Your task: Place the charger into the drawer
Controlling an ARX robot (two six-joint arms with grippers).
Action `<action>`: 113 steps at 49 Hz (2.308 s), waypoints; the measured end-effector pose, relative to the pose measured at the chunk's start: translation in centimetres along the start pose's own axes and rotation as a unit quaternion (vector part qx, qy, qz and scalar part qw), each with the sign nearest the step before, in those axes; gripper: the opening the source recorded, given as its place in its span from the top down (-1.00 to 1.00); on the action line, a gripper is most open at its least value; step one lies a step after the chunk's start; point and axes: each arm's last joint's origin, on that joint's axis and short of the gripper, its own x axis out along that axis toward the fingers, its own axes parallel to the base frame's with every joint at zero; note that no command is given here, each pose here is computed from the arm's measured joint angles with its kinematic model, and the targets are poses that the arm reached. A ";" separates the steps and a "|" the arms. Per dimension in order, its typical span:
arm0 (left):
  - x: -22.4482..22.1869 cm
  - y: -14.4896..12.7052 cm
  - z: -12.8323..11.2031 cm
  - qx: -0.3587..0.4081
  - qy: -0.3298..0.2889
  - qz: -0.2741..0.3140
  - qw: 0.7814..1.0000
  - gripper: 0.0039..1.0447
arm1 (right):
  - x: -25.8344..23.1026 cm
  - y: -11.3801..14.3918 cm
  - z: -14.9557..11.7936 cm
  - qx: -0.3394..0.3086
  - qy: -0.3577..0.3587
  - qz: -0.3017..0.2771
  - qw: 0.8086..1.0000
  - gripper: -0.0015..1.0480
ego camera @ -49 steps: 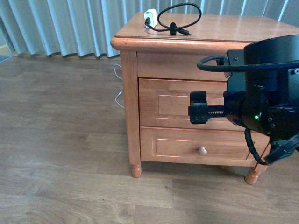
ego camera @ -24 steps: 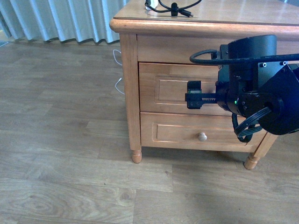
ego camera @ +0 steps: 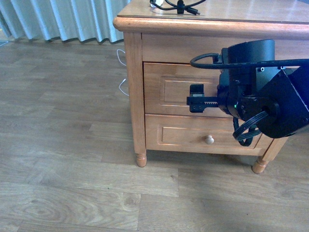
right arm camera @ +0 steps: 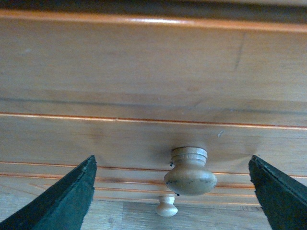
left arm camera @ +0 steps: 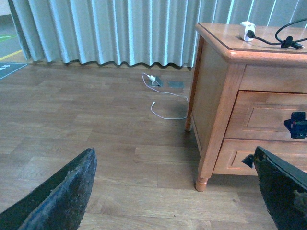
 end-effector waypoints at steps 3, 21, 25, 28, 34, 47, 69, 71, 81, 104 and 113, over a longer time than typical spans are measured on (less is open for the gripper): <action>0.0 0.0 0.0 0.000 0.000 0.000 1.000 -0.89 | 0.0 0.0 0.0 0.000 -0.002 0.000 1.000 -0.39; 0.0 0.0 0.0 0.000 0.000 0.000 1.000 -0.89 | 0.0 -0.1 0.1 0.001 -0.003 -0.006 1.000 0.55; 0.0 0.0 0.0 0.000 0.000 0.000 1.000 -0.89 | 0.0 -0.1 0.0 0.000 -0.001 -0.006 1.000 0.55; 0.0 0.0 0.0 0.000 0.000 0.000 1.000 -0.89 | 0.0 -0.1 0.0 0.000 0.001 -0.006 1.000 0.55; 0.0 0.0 0.0 0.000 0.000 0.000 1.000 -0.89 | -0.3 -0.2 0.0 0.004 0.010 -0.001 1.000 0.56; 0.0 0.0 0.0 0.000 0.000 0.000 1.000 -0.89 | -4.2 -0.4 -0.8 0.021 0.069 0.015 0.997 0.56; 0.0 0.0 0.0 0.000 0.000 0.000 1.000 -0.89 | -14.4 -1.4 -4.7 0.000 0.153 0.063 0.986 0.57; 0.0 0.0 0.0 0.000 0.000 0.000 1.000 -0.89 | -14.9 -1.4 -4.8 -0.002 0.156 0.067 0.986 0.57; 0.0 0.0 0.0 0.000 0.000 0.000 1.000 -0.89 | -16.7 -1.8 -5.1 0.006 0.170 0.070 0.983 -0.02; 0.0 0.0 0.0 0.000 0.000 0.000 1.000 -0.89 | -26.8 -8.2 1.9 0.061 0.054 0.081 0.993 -0.85; 0.0 0.0 0.0 0.000 0.000 0.000 1.000 -0.89 | -30.6 -10.6 2.4 0.076 0.018 0.079 0.994 -0.85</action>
